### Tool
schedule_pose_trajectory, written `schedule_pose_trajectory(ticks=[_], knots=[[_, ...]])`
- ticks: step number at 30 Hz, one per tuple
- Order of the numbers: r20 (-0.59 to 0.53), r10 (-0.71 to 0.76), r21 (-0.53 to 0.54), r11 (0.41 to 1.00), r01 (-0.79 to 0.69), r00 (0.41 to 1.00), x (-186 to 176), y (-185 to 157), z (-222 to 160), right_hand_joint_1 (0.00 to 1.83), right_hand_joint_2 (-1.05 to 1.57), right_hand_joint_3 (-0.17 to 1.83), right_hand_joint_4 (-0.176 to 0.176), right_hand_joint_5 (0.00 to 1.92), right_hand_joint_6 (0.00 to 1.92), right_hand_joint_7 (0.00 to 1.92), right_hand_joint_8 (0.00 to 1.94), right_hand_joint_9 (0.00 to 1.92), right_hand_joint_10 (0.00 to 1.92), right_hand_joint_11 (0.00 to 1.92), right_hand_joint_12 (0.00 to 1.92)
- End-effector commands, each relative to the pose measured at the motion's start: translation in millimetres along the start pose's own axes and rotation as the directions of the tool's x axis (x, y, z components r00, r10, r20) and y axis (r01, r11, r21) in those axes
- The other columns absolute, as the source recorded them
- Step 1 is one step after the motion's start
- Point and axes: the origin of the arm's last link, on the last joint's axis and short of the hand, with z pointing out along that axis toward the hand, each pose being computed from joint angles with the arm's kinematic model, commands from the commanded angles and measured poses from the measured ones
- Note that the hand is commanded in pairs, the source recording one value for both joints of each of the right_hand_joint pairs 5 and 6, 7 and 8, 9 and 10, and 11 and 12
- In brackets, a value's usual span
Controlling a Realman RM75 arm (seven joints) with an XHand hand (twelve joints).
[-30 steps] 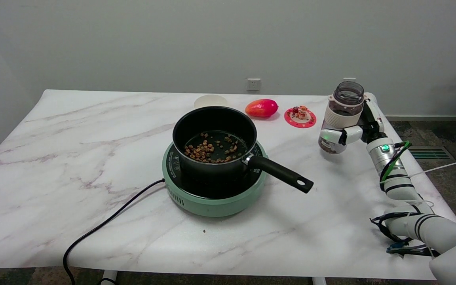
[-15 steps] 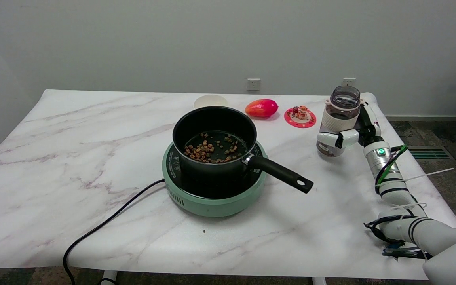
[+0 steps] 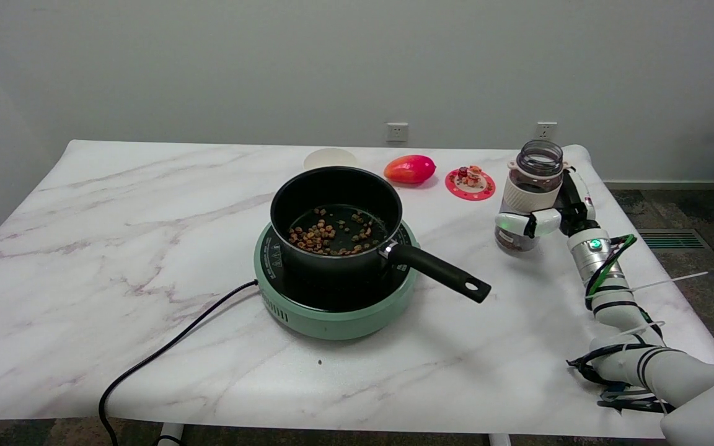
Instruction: Place the bottle onto the table.
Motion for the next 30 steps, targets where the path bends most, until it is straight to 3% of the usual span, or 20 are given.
schedule_pose_trajectory(ticks=[1, 6, 14, 18, 21, 23, 26, 30], knots=[[-0.004, 0.012, -0.007, 1.000, -0.012, 1.000, -1.4, 3.6, -7.0, 1.48, 0.62, 1.10, 0.000, 1.62, 1.62, 1.88, 1.88, 1.41, 1.41, 1.22, 1.22], [-0.006, 0.013, -0.003, 1.000, -0.013, 1.000, -0.8, 3.1, -7.7, 1.45, 0.38, 1.34, 0.000, 1.44, 1.44, 1.76, 1.76, 1.36, 1.36, 1.16, 1.16], [-0.005, 0.011, -0.001, 1.000, -0.011, 1.000, -0.5, 3.6, -9.9, 1.42, 0.16, 1.55, 0.000, 1.26, 1.26, 1.62, 1.62, 1.32, 1.32, 1.09, 1.09], [-0.009, 0.010, -0.005, 1.000, -0.010, 1.000, 1.1, 5.0, -12.5, 1.36, -0.15, 1.68, 0.000, 1.03, 1.03, 1.47, 1.47, 1.21, 1.21, 0.95, 0.95], [-0.014, 0.009, -0.007, 1.000, -0.009, 1.000, 3.0, 6.2, -15.7, 1.33, -0.35, 1.61, 0.000, 0.85, 0.85, 1.33, 1.33, 1.08, 1.08, 0.80, 0.80], [-0.015, 0.008, -0.008, 1.000, -0.009, 1.000, 3.7, 6.6, -17.0, 1.31, -0.54, 1.38, 0.000, 0.61, 0.61, 1.14, 1.14, 0.89, 0.89, 0.70, 0.70], [-0.018, 0.008, -0.011, 1.000, -0.008, 1.000, 4.7, 7.5, -18.5, 1.30, -0.65, 1.31, 0.000, 0.53, 0.53, 1.05, 1.05, 0.72, 0.72, 0.66, 0.66], [-0.023, 0.009, -0.012, 1.000, -0.009, 1.000, 6.4, 8.2, -20.3, 1.30, -0.70, 1.25, 0.000, 0.46, 0.46, 0.95, 0.95, 0.65, 0.65, 0.64, 0.64]])
